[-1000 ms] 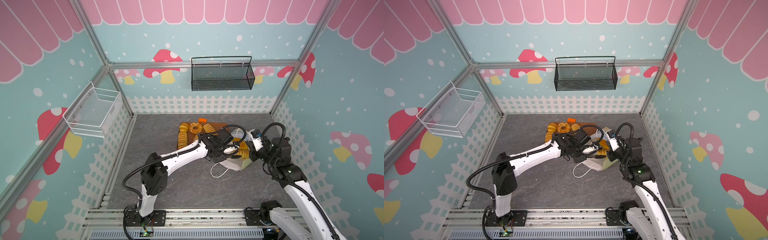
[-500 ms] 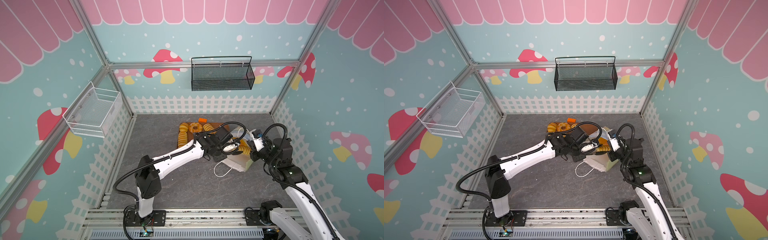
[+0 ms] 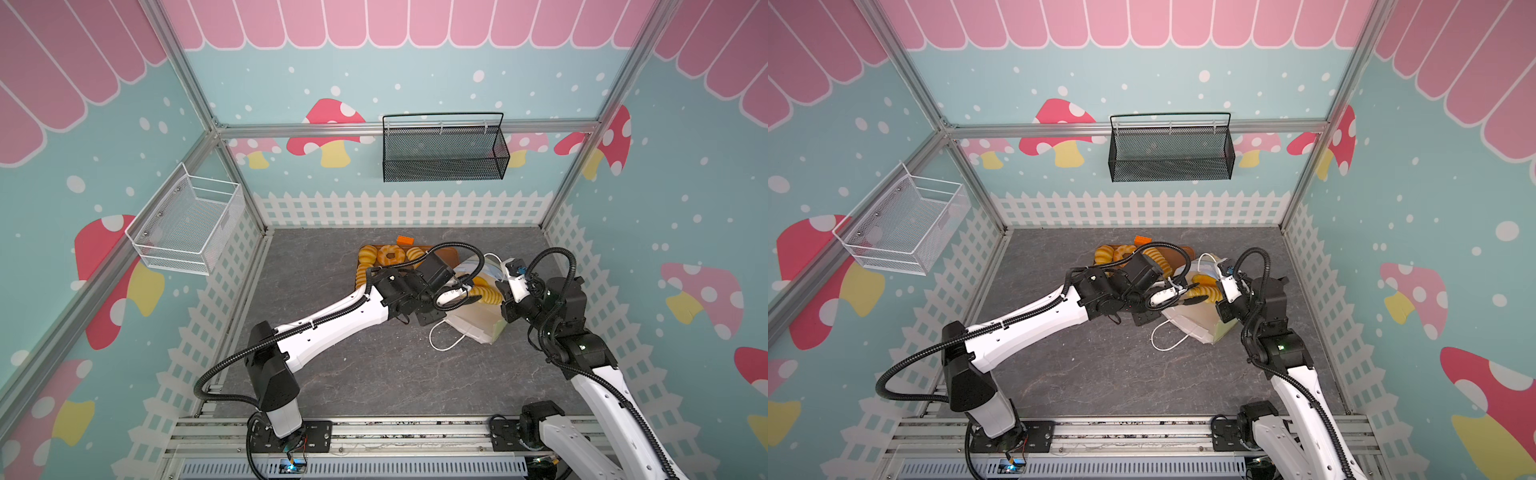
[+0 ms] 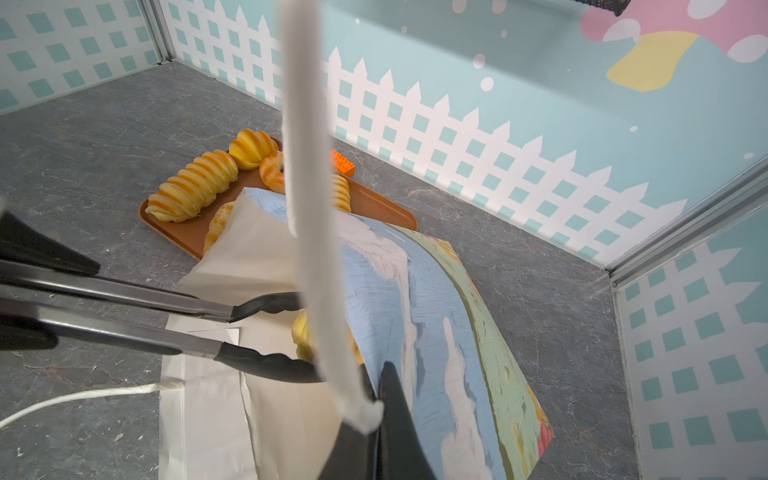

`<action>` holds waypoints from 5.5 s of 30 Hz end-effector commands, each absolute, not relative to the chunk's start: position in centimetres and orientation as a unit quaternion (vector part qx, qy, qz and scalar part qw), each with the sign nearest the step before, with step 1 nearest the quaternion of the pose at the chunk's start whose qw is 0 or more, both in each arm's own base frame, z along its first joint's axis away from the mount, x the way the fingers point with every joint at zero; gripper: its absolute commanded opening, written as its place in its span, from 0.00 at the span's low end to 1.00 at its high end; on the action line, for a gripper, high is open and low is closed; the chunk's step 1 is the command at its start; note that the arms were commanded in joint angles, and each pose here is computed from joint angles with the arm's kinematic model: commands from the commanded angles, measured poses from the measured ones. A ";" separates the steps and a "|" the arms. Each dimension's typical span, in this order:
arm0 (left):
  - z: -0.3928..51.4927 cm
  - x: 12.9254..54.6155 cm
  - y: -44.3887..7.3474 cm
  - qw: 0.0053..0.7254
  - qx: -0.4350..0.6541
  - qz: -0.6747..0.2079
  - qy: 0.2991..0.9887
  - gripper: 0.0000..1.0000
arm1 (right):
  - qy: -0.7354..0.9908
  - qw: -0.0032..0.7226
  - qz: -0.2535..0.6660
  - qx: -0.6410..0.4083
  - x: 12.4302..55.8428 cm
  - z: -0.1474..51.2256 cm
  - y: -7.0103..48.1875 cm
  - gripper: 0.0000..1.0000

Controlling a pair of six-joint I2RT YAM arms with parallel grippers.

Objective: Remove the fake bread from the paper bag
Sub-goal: 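Lift the ridged bread with the left tongs out of the bag over the tray, then lower the ridged bread onto the tray and open the left tongs, then lift the open left tongs off the tray and carry them toward the bag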

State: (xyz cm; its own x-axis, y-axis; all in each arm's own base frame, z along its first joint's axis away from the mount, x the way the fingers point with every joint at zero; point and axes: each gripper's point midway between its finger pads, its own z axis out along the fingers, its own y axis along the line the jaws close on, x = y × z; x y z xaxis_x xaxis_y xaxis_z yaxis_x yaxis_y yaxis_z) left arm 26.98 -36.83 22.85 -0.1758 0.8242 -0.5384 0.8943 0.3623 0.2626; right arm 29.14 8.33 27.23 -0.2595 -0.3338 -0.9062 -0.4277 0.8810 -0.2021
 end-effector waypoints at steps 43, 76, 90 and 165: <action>31.0 27.1 -35.3 0.418 0.527 -0.040 0.739 0.00 | 0.830 0.531 -0.022 -0.167 32.6 26.3 5.6 0.00; 36.2 28.9 -28.6 0.467 0.444 -0.067 0.761 0.00 | 0.853 0.498 -0.031 -0.152 35.5 23.9 5.5 0.00; 30.9 34.3 -26.6 0.432 0.350 -0.099 0.825 0.00 | 0.848 0.505 -0.041 -0.159 33.6 24.4 5.0 0.00; 12.4 29.5 -27.5 0.355 0.406 0.014 0.842 0.00 | 0.836 0.511 -0.060 -0.193 31.1 26.7 4.6 0.00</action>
State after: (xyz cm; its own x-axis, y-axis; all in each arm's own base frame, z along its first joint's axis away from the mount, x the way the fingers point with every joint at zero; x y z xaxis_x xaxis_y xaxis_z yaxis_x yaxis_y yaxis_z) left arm 29.36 -28.33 11.65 -0.4195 0.6960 -0.5828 0.6982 0.6577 0.2829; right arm 30.97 3.97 25.12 -0.4502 -0.3728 -0.8114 -0.2382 0.9259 -0.2933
